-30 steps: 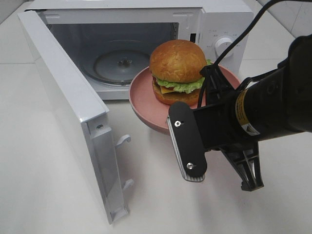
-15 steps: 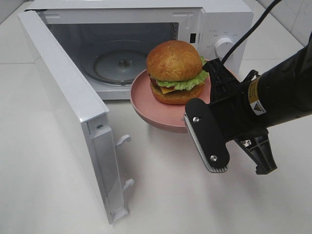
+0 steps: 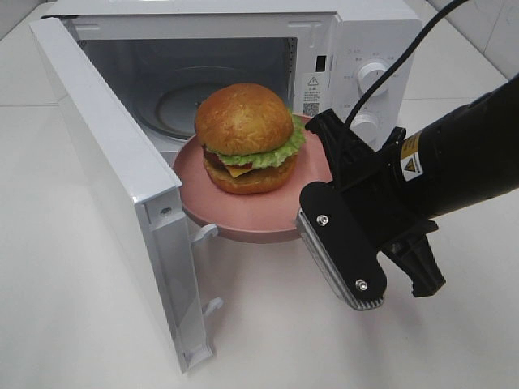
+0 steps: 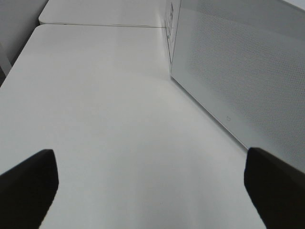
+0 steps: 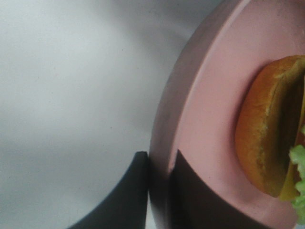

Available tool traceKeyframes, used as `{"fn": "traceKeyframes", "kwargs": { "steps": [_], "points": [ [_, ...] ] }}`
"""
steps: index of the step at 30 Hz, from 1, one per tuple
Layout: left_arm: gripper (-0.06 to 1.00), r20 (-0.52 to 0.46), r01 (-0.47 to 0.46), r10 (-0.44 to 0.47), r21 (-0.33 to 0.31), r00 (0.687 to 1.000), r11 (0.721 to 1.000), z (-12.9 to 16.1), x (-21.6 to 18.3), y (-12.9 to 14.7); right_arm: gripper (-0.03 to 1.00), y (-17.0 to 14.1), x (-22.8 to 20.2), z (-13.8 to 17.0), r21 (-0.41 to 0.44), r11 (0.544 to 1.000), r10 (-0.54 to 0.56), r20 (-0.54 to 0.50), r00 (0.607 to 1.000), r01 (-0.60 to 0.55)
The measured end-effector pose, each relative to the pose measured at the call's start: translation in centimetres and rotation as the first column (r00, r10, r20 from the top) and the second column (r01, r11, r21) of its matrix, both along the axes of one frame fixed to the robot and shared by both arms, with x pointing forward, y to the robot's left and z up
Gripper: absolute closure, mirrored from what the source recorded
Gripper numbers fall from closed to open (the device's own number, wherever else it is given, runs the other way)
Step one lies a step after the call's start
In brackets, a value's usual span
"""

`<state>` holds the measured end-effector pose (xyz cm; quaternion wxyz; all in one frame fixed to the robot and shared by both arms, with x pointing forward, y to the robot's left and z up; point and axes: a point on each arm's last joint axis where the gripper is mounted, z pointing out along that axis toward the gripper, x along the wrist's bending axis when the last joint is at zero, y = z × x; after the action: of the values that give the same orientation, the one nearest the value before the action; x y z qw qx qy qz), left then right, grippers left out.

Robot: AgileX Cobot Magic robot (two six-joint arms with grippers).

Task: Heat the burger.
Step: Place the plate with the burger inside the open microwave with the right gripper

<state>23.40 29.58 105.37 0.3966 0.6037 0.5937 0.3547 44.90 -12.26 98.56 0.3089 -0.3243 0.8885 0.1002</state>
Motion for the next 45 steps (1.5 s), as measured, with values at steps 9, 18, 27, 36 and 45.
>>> {"fn": "traceKeyframes", "kwargs": {
  "steps": [9,18,27,36,45],
  "points": [
    [-0.04,0.0,0.0,0.0,0.0,1.0,1.0,0.0,0.0,0.0,0.86,0.9,1.5,-0.6,0.02,1.0,-0.02,-0.027,0.999,0.021],
    [-0.04,0.0,0.0,0.0,0.0,1.0,1.0,0.0,0.0,0.0,0.86,2.0,4.3,-0.6,0.038,0.998,-0.053,-0.014,0.998,0.054],
    [-0.04,0.0,0.0,0.0,0.0,1.0,1.0,0.0,0.0,0.0,0.86,3.1,5.7,-0.8,0.045,0.997,-0.056,-0.009,0.998,0.057],
    [-0.04,0.0,0.0,0.0,0.0,1.0,1.0,0.0,0.0,0.0,0.86,4.0,6.8,-1.9,0.109,0.991,-0.082,0.03,0.996,0.078],
    [-0.04,0.0,0.0,0.0,0.0,1.0,1.0,0.0,0.0,0.0,0.86,3.6,7.6,-3.6,0.101,0.985,-0.134,-0.029,0.991,0.136]
  ]
}}
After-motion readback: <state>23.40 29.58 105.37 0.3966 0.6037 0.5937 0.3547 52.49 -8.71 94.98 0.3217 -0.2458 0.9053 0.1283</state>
